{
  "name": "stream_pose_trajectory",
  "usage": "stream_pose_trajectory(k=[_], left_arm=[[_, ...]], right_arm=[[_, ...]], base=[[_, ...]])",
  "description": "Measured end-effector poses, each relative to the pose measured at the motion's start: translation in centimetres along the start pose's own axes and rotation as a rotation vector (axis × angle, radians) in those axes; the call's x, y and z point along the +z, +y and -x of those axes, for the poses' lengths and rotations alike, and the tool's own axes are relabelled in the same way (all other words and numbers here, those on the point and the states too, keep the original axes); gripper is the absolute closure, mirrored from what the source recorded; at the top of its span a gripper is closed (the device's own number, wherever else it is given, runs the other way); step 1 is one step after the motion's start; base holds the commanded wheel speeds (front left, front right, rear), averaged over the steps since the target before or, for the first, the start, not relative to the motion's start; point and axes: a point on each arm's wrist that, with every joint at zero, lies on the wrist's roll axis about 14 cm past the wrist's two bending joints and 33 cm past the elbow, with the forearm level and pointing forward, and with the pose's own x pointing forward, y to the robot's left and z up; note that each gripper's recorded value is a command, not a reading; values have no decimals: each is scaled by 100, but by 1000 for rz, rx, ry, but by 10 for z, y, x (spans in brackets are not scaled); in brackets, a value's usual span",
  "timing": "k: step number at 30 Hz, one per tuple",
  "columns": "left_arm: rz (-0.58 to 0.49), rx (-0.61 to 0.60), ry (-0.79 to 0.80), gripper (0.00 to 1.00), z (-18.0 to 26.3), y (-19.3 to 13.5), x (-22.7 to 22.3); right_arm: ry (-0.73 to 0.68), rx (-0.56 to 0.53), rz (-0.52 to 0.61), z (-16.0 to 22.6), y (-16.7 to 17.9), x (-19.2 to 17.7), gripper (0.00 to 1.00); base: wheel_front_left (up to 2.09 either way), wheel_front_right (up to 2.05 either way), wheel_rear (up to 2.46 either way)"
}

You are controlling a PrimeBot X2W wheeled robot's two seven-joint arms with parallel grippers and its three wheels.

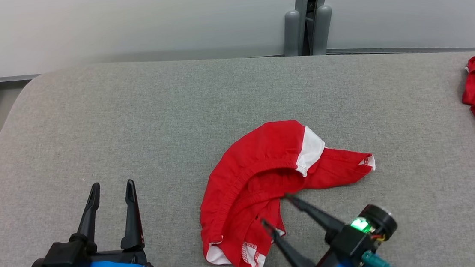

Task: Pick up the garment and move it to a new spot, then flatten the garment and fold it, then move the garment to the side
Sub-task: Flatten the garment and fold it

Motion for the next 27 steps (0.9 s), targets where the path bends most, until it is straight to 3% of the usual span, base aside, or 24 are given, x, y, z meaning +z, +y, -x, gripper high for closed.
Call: stream_pose_trajectory(k=[11,21,22,23,24,27], left_arm=[[-6,18,6,0,4,7,-1],[-6,36,17,0,5,12,-4],[-7,37,17,0,5,12,-5],[-7,38,18,0,5,13,-5],[-7,40,18,0,5,14,-5],[-8,43,17,0,5,15,-4]], right_arm=[[142,207,-59,10,71,-42,0],[241,294,1,-1,82,-69,0],[251,296,4,-3,82,-72,6],[258,296,8,-5,81,-74,59],[258,292,10,-8,79,-74,100],[255,265,10,-15,70,-73,100]], base=[[0,0,0],[0,0,0],[0,0,0],[0,0,0],[0,0,0],[0,0,0]])
